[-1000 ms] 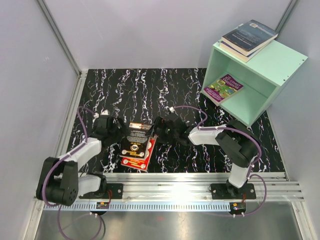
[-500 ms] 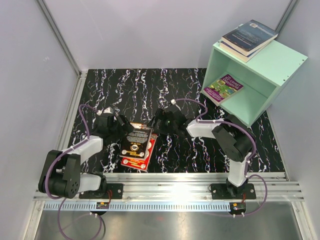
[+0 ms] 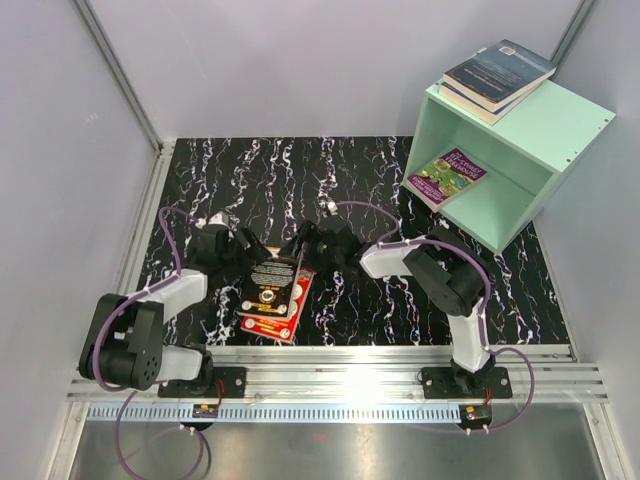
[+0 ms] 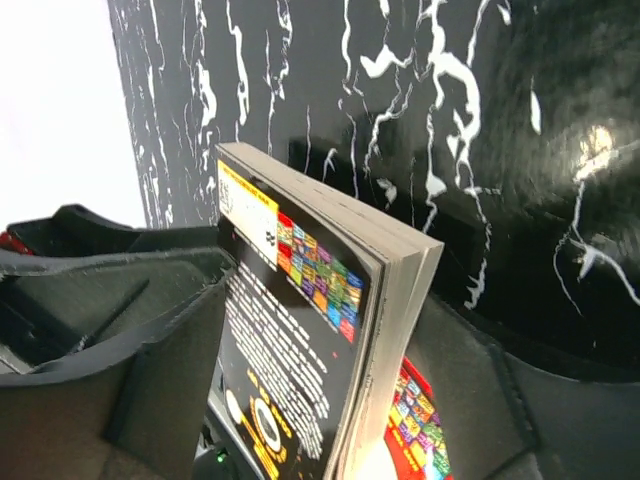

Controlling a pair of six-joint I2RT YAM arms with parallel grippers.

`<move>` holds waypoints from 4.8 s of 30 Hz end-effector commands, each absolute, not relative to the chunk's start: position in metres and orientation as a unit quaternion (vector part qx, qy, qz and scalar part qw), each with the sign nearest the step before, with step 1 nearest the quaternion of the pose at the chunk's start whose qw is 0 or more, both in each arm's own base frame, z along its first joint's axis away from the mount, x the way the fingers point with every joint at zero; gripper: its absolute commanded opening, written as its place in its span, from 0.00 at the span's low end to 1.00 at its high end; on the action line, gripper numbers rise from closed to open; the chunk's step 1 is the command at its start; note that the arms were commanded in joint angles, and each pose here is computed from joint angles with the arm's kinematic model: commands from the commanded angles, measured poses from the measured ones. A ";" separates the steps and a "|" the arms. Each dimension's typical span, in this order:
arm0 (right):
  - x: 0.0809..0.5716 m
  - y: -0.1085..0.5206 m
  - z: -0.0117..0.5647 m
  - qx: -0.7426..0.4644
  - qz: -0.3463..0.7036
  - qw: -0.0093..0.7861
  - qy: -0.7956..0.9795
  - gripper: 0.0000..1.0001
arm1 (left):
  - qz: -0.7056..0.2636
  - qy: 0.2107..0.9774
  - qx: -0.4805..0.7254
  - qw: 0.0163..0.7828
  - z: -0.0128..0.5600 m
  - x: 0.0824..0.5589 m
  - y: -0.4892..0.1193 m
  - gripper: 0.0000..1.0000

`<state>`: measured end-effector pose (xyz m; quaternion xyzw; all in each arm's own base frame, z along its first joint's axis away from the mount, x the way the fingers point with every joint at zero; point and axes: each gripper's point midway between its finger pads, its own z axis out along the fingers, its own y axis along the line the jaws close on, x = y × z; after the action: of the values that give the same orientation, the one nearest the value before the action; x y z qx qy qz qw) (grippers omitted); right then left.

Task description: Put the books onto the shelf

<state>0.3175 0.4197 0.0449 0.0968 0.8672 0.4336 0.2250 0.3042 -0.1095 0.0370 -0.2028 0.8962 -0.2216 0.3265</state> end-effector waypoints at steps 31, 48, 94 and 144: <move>0.345 0.146 0.226 0.244 0.245 0.504 0.791 0.00 | -0.257 0.892 -0.192 0.318 0.048 0.281 -0.118 0.91; 0.406 -0.013 0.232 0.466 0.092 0.566 0.674 0.00 | -0.289 0.897 -0.125 0.310 0.071 0.266 -0.161 0.90; 0.511 -0.068 0.128 0.546 -0.043 0.498 0.672 0.83 | -0.232 0.923 -0.023 0.306 0.073 0.366 -0.267 0.90; 0.220 0.000 0.213 0.415 0.141 0.499 0.748 0.57 | -0.263 0.901 -0.048 0.340 0.062 0.465 -0.492 0.04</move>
<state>0.2275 -0.0058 0.2144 0.4306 0.7332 0.1358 0.5084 0.4358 -0.4746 0.0261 -0.0187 0.9341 -0.2123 0.2864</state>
